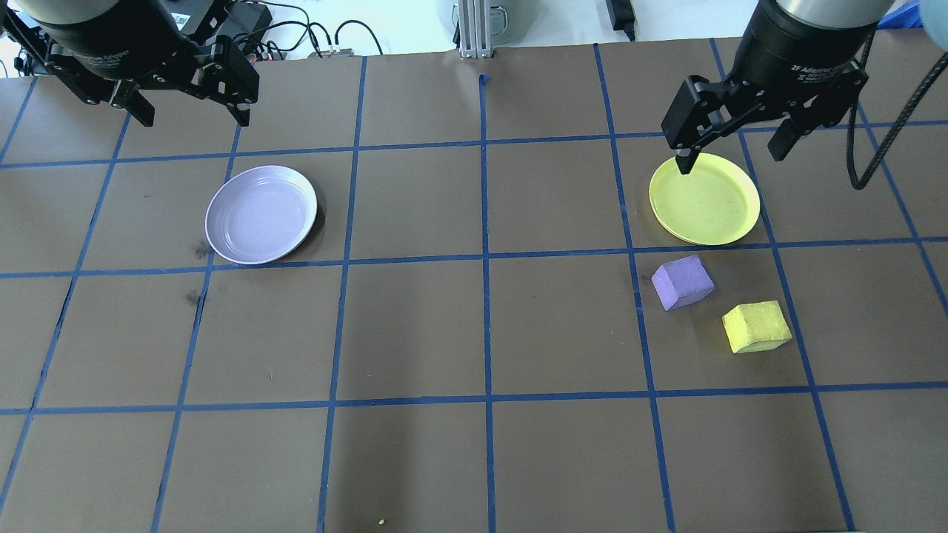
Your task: Sort blocks by color into plates
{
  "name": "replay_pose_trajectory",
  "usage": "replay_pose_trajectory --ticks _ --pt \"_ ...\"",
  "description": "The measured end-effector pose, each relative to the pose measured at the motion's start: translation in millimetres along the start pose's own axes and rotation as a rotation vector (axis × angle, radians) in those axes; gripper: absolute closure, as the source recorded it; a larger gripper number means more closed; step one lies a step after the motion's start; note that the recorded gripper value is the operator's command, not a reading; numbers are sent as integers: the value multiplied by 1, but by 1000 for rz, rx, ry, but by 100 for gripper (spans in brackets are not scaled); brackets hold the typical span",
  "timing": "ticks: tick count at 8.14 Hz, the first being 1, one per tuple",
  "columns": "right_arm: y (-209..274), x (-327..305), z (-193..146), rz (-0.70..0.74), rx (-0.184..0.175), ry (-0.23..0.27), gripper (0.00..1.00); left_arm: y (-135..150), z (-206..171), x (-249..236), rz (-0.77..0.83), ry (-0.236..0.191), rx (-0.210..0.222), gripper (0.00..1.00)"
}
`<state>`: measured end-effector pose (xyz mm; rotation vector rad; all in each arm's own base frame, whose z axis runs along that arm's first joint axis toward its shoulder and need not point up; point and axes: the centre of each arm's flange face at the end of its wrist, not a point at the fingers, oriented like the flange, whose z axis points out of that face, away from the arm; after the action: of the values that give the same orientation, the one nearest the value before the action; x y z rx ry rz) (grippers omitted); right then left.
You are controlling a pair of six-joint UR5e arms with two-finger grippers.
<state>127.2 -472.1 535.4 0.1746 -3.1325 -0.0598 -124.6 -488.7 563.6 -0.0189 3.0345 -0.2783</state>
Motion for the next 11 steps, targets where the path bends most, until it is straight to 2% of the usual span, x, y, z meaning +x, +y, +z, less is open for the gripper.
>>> replay_pose_trajectory --ticks 4,7,8,9,11 --pt "-1 0 0 -2 2 -2 0 -16 25 3 -1 1 -32 0" --pt "-7 8 2 -5 15 0 0 -27 40 7 -1 6 -38 0" --pt "-16 19 7 -3 21 0 0 -31 43 8 4 9 -28 0" --pt "-30 41 18 14 16 -7 0 -32 41 9 6 10 -10 0" --pt "-60 94 66 8 -33 -22 0 -26 31 6 0 6 16 0"
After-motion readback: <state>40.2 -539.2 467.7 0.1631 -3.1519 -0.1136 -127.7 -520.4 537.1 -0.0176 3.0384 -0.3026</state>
